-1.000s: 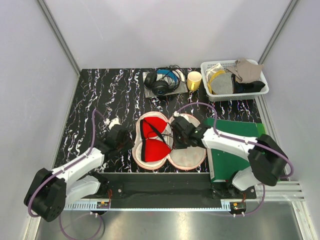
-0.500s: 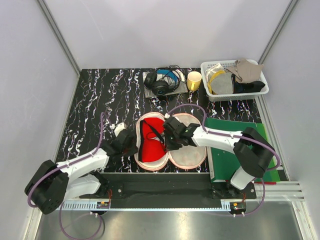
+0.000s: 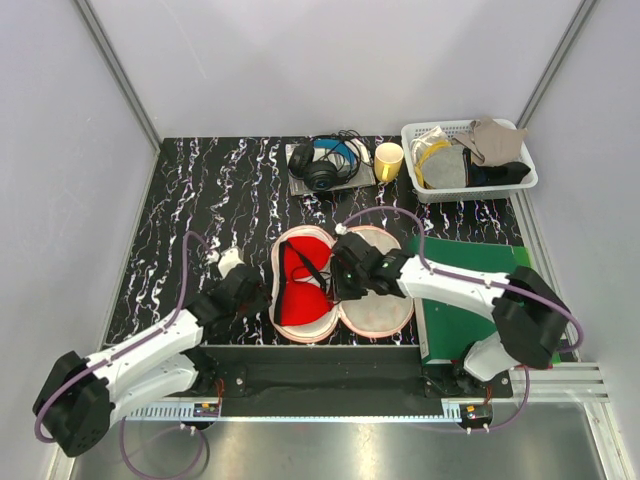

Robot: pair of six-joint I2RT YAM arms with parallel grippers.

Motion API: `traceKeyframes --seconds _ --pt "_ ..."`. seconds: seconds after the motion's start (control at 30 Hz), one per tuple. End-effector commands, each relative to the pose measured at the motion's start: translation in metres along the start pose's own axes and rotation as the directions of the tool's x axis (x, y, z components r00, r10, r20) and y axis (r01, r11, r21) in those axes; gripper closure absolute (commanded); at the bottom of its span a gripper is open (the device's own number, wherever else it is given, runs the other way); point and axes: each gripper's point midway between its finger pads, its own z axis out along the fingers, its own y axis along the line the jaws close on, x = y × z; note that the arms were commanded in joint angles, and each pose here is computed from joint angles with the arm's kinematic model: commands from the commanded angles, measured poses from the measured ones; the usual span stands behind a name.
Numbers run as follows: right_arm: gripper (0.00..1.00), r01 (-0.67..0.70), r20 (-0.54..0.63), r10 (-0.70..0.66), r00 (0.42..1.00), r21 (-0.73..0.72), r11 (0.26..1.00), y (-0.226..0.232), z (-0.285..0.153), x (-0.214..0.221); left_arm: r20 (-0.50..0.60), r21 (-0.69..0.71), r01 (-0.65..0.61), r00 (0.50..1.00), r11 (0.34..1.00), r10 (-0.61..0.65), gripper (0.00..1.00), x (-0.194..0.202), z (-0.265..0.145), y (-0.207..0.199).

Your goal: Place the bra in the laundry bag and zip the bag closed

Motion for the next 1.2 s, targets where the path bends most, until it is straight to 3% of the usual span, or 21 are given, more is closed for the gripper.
traceKeyframes --seconds 0.0,0.07,0.2,0.33,0.6,0.87,1.0,1.17 --pt "0.66 0.012 0.102 -0.017 0.995 0.053 0.999 -0.010 -0.027 -0.025 0.056 0.035 -0.013 0.998 0.999 0.011 0.63 -0.022 -0.014 -0.016" --pt "0.56 -0.009 0.125 -0.001 0.992 0.077 0.997 -0.022 -0.032 -0.033 0.048 0.053 -0.003 0.999 0.999 0.001 0.65 -0.021 -0.016 -0.020" --pt "0.51 -0.053 0.166 0.032 0.986 0.126 0.991 -0.047 -0.037 -0.046 0.034 0.124 -0.028 0.999 0.992 0.023 0.69 -0.018 -0.014 -0.033" --pt "0.51 -0.083 0.174 0.054 0.983 0.166 0.983 -0.068 -0.036 -0.048 -0.017 0.157 -0.031 0.999 0.987 0.034 0.76 -0.013 -0.014 -0.047" --pt "0.52 -0.103 0.103 0.081 0.991 0.230 0.968 -0.090 -0.010 -0.027 -0.062 0.196 -0.061 0.995 0.979 0.075 0.77 0.006 -0.004 -0.068" --pt "0.56 -0.153 0.051 0.149 0.988 0.086 0.985 -0.066 0.009 -0.017 -0.029 0.194 -0.080 0.996 0.978 0.087 0.77 0.001 -0.004 -0.079" --pt "0.57 -0.164 0.027 0.163 0.986 0.062 0.984 -0.062 0.014 -0.013 -0.040 0.259 -0.076 0.995 0.963 0.089 0.76 0.001 -0.010 -0.095" --pt "0.57 -0.172 0.018 0.171 0.985 0.055 0.984 -0.062 0.016 -0.009 -0.037 0.203 -0.095 0.994 0.975 0.104 0.76 0.002 -0.006 -0.085"
